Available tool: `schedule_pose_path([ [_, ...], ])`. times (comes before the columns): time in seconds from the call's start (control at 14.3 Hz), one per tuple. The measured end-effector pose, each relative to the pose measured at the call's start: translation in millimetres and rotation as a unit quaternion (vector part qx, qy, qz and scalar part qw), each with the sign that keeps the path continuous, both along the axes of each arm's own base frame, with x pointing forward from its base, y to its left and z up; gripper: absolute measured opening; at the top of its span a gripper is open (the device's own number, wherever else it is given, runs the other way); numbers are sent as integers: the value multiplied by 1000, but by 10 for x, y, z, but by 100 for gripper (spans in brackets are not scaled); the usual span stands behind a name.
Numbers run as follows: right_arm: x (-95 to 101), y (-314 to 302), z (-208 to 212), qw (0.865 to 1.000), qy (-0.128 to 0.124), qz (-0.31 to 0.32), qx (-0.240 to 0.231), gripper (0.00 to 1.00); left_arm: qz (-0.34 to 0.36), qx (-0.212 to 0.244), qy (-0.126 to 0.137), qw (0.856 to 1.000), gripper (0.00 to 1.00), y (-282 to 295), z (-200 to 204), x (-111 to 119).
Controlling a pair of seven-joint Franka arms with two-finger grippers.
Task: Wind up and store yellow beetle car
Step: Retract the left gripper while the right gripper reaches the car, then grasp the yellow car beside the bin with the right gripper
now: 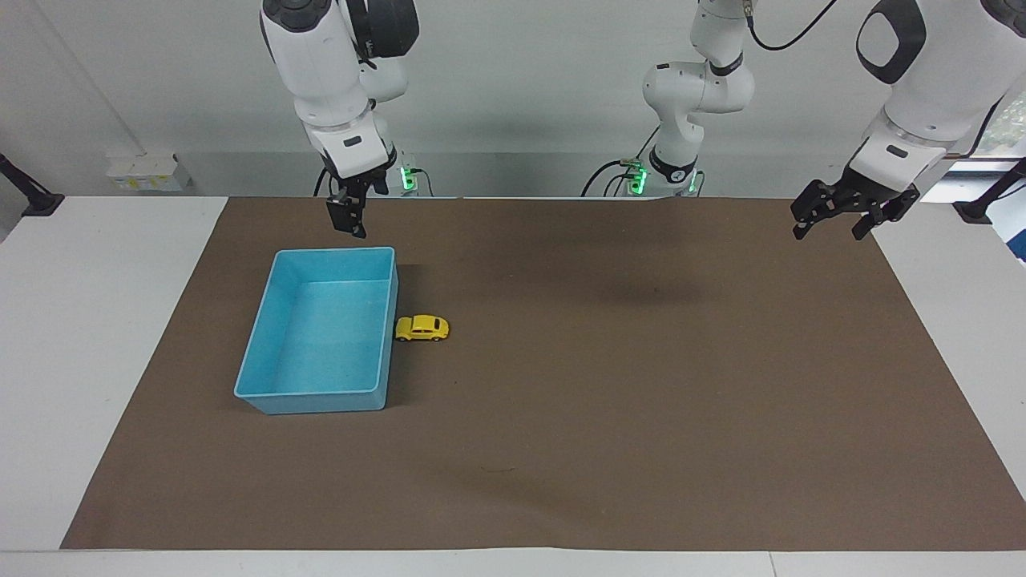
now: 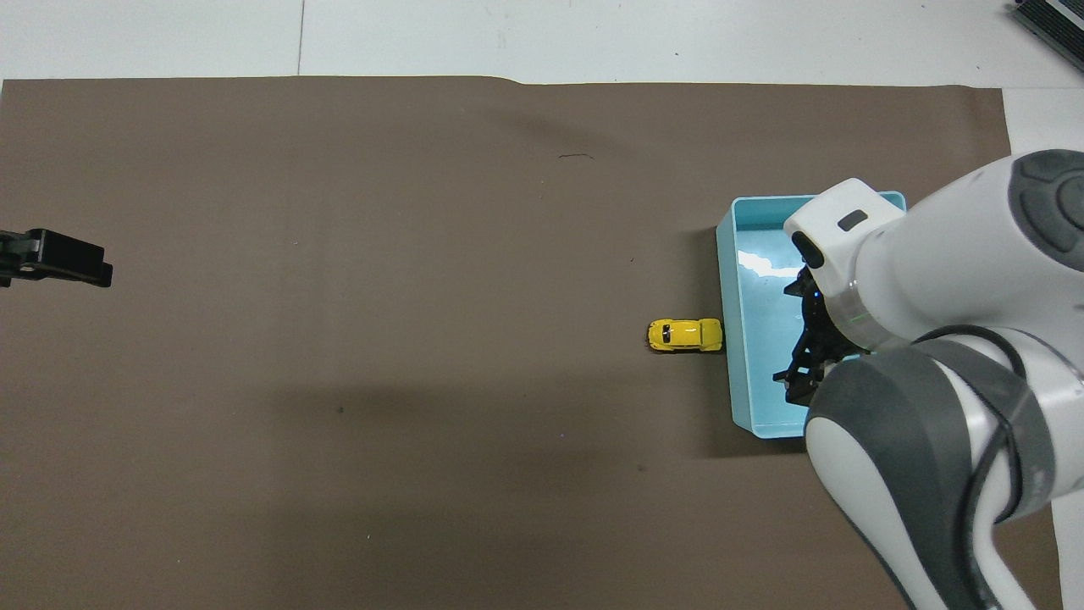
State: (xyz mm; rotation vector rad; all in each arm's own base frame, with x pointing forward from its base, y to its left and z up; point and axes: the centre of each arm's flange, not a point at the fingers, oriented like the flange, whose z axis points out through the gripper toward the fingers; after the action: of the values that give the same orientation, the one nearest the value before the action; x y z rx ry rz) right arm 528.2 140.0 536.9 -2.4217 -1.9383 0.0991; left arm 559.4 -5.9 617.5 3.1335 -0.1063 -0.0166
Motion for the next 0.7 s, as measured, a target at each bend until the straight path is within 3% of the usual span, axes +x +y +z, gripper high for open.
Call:
schedule_pose_path([
  [0.42,104,253,-546,1000,-2,28,-2,100,12,-1,-1,1000,100,-85,9,-1],
  [0.7,64,340,-894,999,-14,36,1,100,15,-1,-2,1000,100,-49,23,-8],
])
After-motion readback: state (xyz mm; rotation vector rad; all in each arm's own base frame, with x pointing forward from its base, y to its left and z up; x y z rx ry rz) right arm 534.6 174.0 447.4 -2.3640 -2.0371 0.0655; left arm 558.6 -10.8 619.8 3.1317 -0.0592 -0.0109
